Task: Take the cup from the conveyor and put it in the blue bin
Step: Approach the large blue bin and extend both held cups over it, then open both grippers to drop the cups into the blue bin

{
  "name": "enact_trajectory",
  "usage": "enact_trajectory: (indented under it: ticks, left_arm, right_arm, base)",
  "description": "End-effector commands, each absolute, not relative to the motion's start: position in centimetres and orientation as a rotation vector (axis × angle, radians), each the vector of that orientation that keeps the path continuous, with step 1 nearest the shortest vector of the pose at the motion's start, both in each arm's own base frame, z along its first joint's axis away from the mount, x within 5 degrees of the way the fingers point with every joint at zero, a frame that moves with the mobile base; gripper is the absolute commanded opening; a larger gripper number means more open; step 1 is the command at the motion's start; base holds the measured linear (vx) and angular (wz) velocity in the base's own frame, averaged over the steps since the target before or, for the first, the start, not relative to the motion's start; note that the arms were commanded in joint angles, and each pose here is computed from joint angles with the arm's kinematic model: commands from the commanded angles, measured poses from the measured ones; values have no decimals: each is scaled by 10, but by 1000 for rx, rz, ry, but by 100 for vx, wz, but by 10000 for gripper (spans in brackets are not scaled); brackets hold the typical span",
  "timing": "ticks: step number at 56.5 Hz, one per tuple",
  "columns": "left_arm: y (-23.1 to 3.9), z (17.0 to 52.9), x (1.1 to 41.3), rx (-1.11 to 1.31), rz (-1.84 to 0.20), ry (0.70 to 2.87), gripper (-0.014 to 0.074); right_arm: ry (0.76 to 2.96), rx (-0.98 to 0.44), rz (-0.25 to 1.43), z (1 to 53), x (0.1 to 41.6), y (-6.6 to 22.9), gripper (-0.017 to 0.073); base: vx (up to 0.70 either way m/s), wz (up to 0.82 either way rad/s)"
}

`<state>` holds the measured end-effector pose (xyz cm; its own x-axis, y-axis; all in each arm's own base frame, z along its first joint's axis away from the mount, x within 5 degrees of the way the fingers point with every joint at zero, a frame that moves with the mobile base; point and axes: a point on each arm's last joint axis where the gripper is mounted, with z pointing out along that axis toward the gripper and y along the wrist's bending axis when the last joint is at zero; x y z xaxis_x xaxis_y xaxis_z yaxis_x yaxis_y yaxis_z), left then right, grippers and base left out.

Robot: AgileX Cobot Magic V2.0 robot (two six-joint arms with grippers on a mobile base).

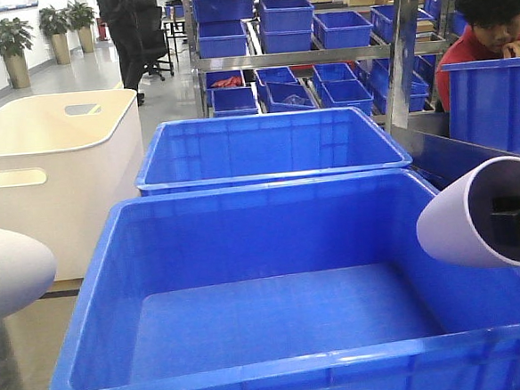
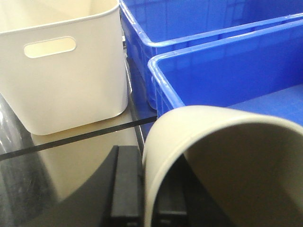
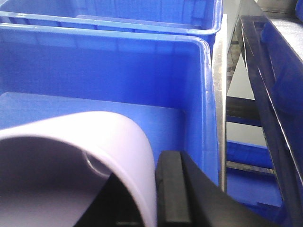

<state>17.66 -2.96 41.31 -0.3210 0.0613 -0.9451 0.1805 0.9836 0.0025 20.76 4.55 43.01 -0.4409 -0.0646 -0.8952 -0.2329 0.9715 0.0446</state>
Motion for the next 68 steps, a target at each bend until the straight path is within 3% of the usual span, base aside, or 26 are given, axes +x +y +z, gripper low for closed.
enact_trajectory:
  ticks: [1,44,68]
  left_arm:
    - [-31,432,174,158,-144,1765,-4]
    - [-34,442,184,126,-185,1640,-4]
    - [-125,434,246,536,-377,1676,-1]
  right_arm:
    - [1895,-189,193,451,204,43,-9]
    - [1847,-185,210,453,209,45,-9]
    - [1871,-258,395,429,254,69,-6]
  base:
    - [0,-1]
    - [0,0]
    - [0,0]
